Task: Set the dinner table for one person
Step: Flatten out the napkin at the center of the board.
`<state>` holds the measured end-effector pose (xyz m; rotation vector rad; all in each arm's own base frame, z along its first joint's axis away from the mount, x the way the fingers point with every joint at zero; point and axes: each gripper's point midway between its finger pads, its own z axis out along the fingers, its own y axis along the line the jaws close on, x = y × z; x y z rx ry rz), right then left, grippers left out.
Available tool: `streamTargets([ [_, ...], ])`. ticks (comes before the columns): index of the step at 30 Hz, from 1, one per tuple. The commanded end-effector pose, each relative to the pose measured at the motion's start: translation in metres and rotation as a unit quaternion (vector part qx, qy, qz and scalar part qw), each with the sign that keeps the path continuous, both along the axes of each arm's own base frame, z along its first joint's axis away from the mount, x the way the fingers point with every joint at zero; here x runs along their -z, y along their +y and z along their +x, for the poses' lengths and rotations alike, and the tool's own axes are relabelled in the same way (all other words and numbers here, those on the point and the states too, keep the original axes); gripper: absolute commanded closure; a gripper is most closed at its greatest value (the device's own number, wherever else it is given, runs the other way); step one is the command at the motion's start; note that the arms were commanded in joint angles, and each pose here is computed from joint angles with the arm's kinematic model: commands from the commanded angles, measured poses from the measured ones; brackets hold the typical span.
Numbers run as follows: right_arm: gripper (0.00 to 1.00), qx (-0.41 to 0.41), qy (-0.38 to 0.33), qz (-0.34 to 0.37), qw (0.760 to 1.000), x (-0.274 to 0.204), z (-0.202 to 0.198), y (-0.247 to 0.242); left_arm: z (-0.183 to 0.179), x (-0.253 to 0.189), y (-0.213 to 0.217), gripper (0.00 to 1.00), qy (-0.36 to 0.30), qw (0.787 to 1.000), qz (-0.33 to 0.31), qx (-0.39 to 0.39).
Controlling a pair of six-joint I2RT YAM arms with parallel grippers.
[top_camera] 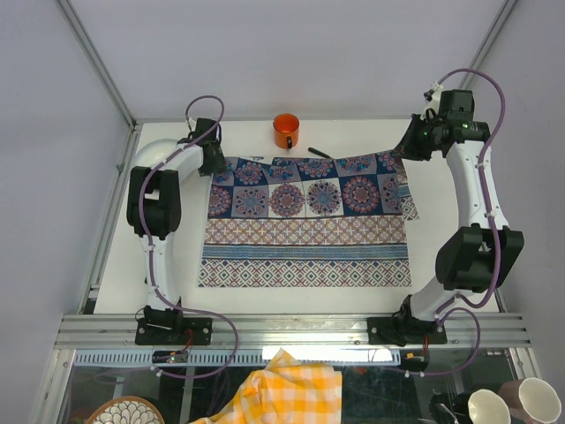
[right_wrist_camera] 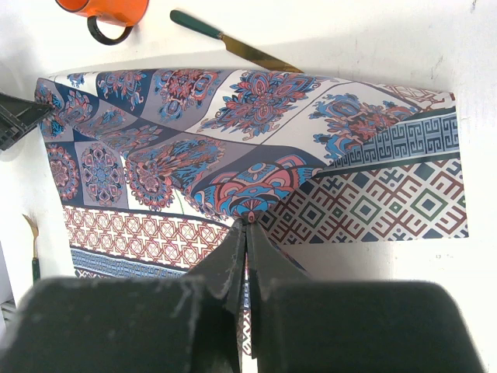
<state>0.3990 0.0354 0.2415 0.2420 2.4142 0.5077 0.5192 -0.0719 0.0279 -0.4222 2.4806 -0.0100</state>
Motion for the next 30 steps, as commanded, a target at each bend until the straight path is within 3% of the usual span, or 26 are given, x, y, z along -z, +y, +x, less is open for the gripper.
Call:
streamTargets([
  [1, 1.0, -0.003, -0.044, -0.002, 0.999, -0.026, 0.005, -0.003, 0.01, -0.011, -0.018, 0.62, -0.016, 0.999, -0.043, 0.019],
  [5, 1.0, -0.003, -0.04, 0.0, 0.999, -0.024, 0.005, -0.003, 0.009, -0.022, -0.021, 0.75, -0.019, 0.998, -0.055, 0.016],
  [13, 1.0, -0.004, -0.04, 0.0, 0.999, -0.024, 0.005, -0.002, -0.002, -0.047, -0.02, 0.73, -0.003, 0.998, -0.059, 0.004],
  [14, 1.0, -0.004, -0.04, 0.0, 0.999, -0.024, 0.005, -0.003, -0.003, -0.049, -0.02, 0.76, -0.002, 0.998, -0.06, 0.002],
  [17, 1.0, -0.003, -0.041, 0.002, 0.999, -0.024, 0.006, -0.003, -0.007, -0.055, -0.021, 1.0, 0.0, 0.998, -0.062, 0.003],
  [26, 1.0, -0.003, -0.043, 0.003, 0.999, -0.027, 0.004, -0.002, -0.012, -0.052, -0.017, 1.0, 0.01, 0.999, -0.053, 0.0],
  [30, 1.0, -0.005, -0.062, 0.003, 0.998, -0.038, 0.005, -0.002, -0.011, -0.081, -0.018, 1.0, -0.011, 0.998, -0.06, 0.002],
])
